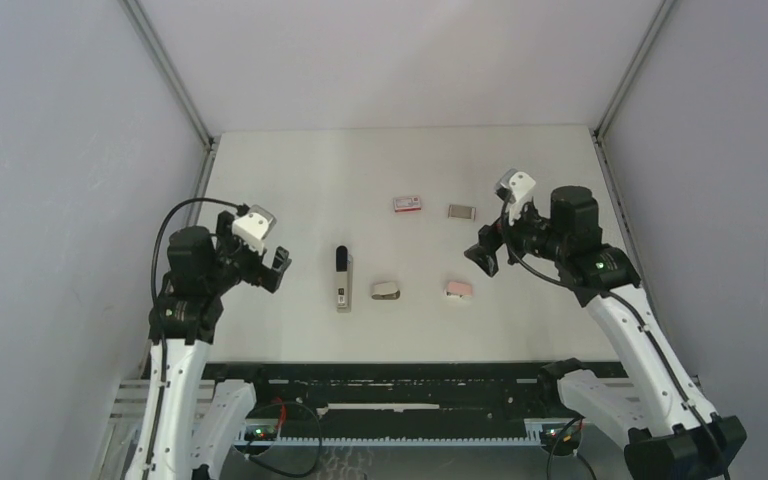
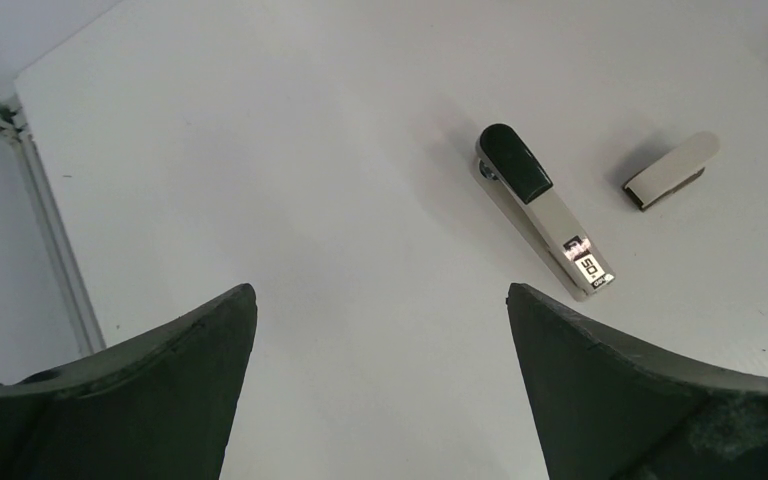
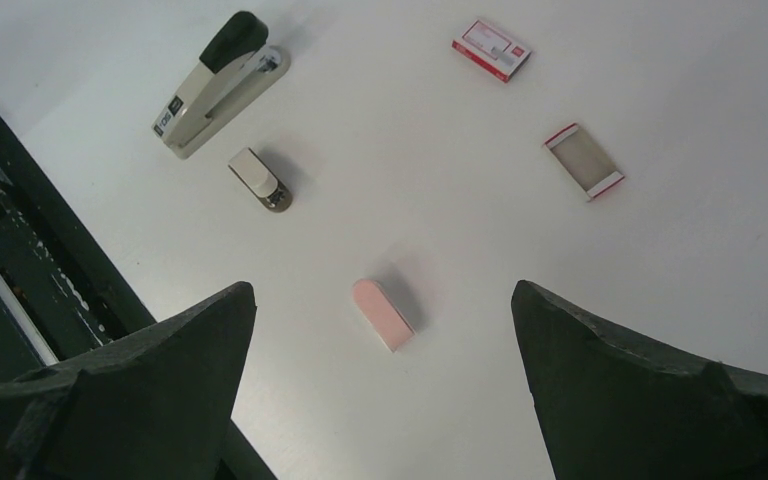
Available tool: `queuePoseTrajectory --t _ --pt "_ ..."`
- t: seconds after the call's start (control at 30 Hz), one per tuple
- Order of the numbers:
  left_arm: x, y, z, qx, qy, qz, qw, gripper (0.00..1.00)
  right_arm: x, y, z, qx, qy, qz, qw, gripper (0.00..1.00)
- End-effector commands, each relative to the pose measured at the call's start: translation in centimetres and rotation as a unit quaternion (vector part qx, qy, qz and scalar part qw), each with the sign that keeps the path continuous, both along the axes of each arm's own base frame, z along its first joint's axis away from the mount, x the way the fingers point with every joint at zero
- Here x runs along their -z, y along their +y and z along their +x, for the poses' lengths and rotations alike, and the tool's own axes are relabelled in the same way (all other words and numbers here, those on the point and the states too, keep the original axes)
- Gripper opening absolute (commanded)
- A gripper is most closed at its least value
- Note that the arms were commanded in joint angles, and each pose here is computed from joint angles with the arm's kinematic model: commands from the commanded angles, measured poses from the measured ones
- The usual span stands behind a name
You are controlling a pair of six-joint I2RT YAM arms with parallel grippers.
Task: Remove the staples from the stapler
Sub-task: Adjust the stapler at the center of the board.
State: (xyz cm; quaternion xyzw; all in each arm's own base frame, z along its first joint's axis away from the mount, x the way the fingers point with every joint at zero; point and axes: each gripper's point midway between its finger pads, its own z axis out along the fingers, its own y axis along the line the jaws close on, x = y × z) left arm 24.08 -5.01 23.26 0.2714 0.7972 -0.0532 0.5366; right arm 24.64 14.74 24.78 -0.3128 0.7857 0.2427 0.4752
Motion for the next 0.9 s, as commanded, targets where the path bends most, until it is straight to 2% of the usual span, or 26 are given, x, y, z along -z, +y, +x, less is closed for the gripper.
queuePoseTrajectory --t 0.0,0.17,0.37,0.67,0.87 --pt "1.1 -1.4 1.1 0.042 0.019 -0.007 0.999 1.0 0.0 0.4 1.7 0.01 -0.028 -0.034 0.999 1.0" --pt "3.1 -2.6 2.4 0.05 0.059 -0.012 0.997 1.0 1.3 1.2 2.7 0.012 -0.016 -0.062 0.998 1.0" --pt "4.1 -3.3 4.2 0.012 0.069 -0.004 0.998 1.0 2.2 2.0 3.8 0.011 0.002 -0.081 0.997 1.0" --pt "5.1 -5.0 6.3 -0.037 0.153 -0.076 0.985 1.0 5.1 0.7 4.8 0.041 0.007 -0.122 0.992 1.0" --pt "6.0 -6.5 7.5 -0.055 0.178 -0.084 0.979 1.0 6.3 0.2 5.2 0.044 0.008 -0.13 0.99 1.0"
